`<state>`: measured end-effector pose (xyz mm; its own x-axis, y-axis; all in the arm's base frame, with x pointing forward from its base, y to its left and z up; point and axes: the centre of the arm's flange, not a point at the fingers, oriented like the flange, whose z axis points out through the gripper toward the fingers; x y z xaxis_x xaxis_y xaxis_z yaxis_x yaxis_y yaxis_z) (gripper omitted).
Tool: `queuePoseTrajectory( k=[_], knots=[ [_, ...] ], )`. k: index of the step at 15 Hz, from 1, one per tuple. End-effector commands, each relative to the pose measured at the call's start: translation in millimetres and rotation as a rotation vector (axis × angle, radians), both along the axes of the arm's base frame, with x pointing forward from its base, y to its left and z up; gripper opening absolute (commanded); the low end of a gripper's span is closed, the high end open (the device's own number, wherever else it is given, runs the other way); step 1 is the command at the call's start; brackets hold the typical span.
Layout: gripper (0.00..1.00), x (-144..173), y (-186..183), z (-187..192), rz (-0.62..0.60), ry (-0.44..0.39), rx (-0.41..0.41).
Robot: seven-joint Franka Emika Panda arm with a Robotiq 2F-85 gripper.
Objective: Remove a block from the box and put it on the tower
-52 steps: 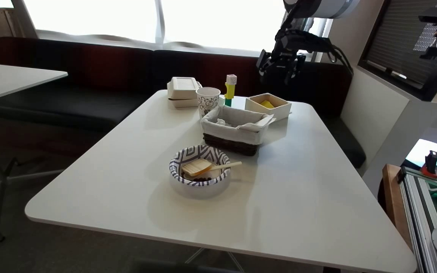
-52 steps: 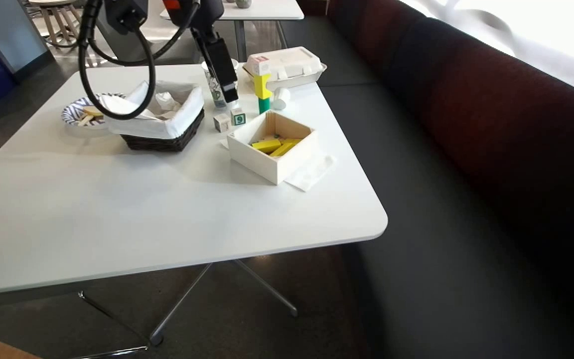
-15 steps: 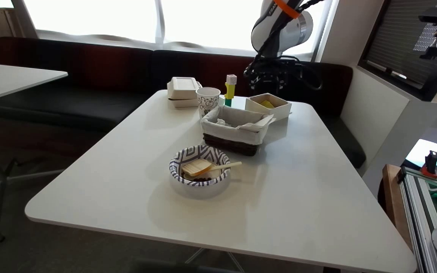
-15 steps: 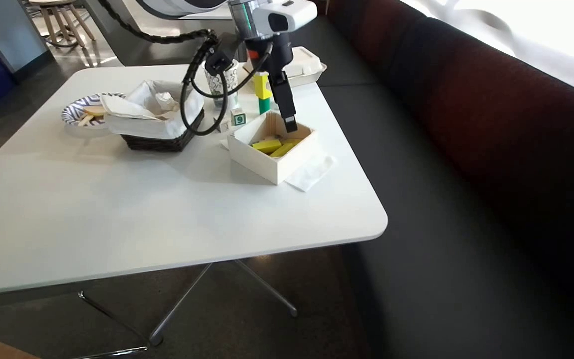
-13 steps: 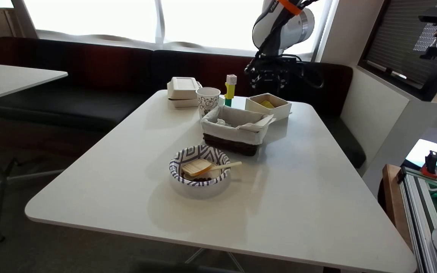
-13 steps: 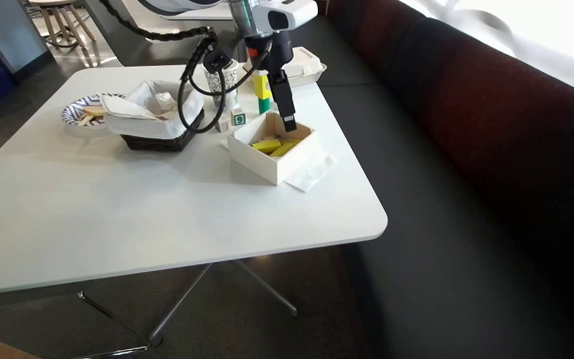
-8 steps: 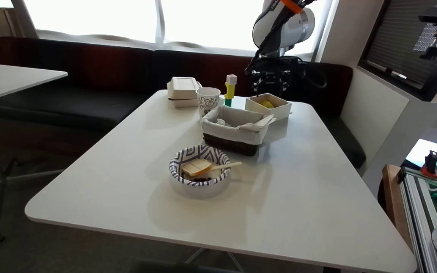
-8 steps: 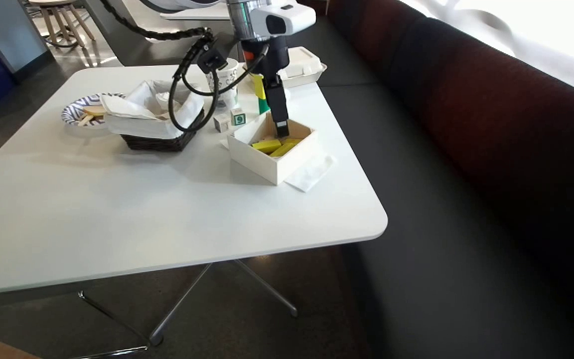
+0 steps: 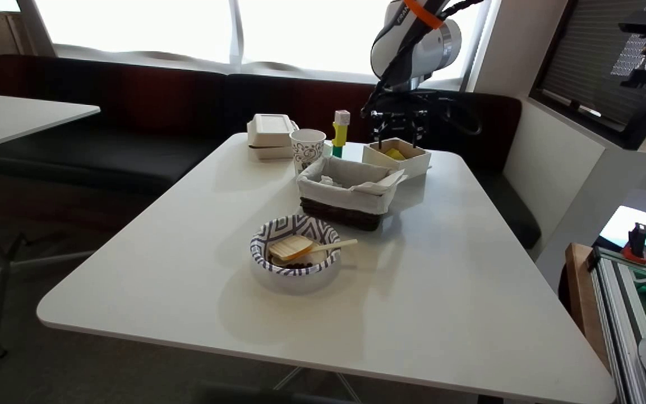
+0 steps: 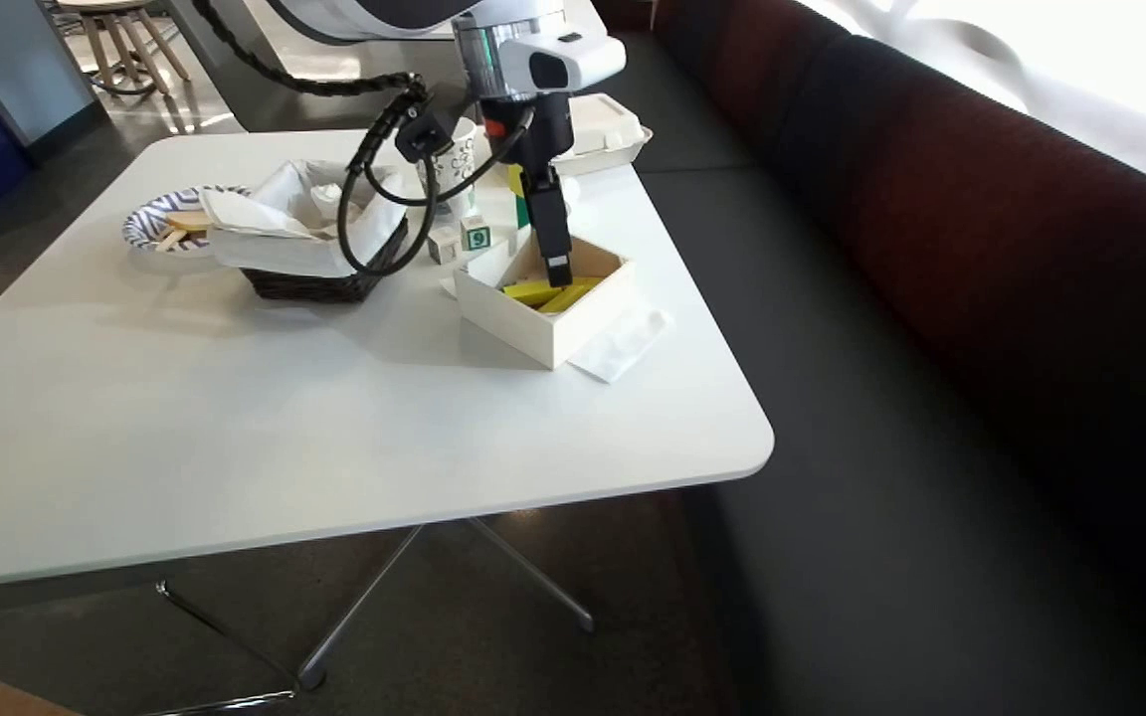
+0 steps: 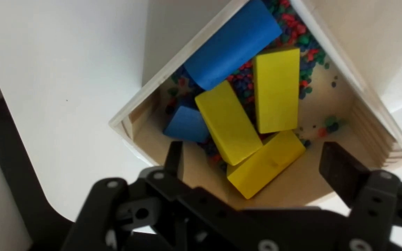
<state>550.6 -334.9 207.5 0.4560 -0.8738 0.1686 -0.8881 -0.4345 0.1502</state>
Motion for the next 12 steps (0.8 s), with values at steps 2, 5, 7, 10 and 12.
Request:
queuePoseTrajectory(
  k=[2,5,7,10,12],
  knots=[
    [1.0,9,-7,-16,-0.017,0.007,-0.014],
    [0.96,10,-12,-23,-0.03,0.01,-0.028],
    [0.88,11,-15,-28,-0.035,0.012,-0.03],
    [0.8,12,-19,-33,-0.036,0.014,-0.038],
    [0.75,12,-21,-35,-0.037,0.02,-0.041]
  ],
)
